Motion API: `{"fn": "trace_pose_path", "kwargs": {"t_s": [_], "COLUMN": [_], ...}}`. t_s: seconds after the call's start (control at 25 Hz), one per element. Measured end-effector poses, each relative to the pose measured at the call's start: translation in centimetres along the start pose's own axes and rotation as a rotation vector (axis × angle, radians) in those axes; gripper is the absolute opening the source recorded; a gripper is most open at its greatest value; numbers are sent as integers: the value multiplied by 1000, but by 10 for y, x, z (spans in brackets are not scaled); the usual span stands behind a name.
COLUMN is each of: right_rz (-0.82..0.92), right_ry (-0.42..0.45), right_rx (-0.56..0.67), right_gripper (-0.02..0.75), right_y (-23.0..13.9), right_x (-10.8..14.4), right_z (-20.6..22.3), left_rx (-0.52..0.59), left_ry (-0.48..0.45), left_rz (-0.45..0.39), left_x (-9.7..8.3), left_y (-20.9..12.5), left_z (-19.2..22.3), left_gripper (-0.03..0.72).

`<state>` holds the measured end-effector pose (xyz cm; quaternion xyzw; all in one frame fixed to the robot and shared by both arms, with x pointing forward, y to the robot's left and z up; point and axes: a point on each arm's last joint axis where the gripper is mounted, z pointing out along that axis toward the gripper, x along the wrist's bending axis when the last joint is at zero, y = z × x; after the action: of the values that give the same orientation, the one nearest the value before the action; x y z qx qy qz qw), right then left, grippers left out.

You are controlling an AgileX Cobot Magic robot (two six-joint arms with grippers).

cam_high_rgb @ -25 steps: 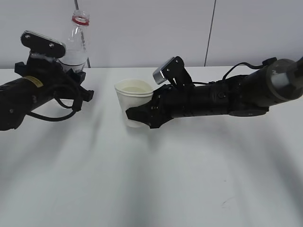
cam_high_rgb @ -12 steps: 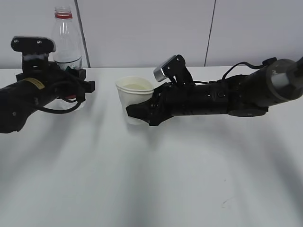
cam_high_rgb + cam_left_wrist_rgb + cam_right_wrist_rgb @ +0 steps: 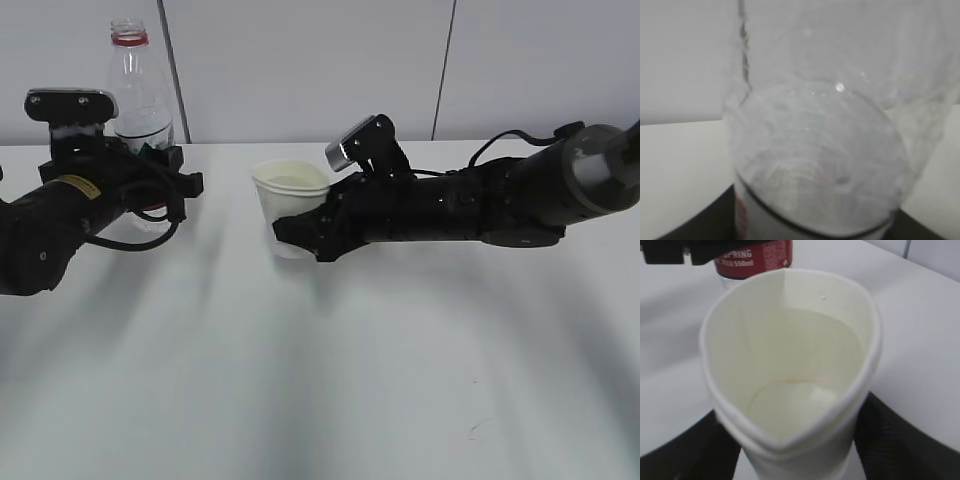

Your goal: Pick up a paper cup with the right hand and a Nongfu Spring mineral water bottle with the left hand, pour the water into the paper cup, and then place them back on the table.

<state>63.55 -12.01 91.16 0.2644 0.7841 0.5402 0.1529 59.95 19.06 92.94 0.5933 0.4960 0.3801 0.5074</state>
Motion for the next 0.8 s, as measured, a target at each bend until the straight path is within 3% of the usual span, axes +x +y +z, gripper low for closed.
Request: {"fn": "trace_pose_path", "kwargs": {"t_s": [0.4,0.8], "right_rz": [-37,38], "right_ry": [-124,-273], "right_rx": [-30,-68], "right_gripper": [496,496], "right_y": [1,-10], "right_x": [-19,-59], "right_z": [-7,-35], "left_rx": [-1,-13], "left_ry": [0,0], "left_rz": [-2,-2], "left_x": [0,0], "left_y": [0,1], "left_z": [0,0], "left_gripper": [319,319]}}
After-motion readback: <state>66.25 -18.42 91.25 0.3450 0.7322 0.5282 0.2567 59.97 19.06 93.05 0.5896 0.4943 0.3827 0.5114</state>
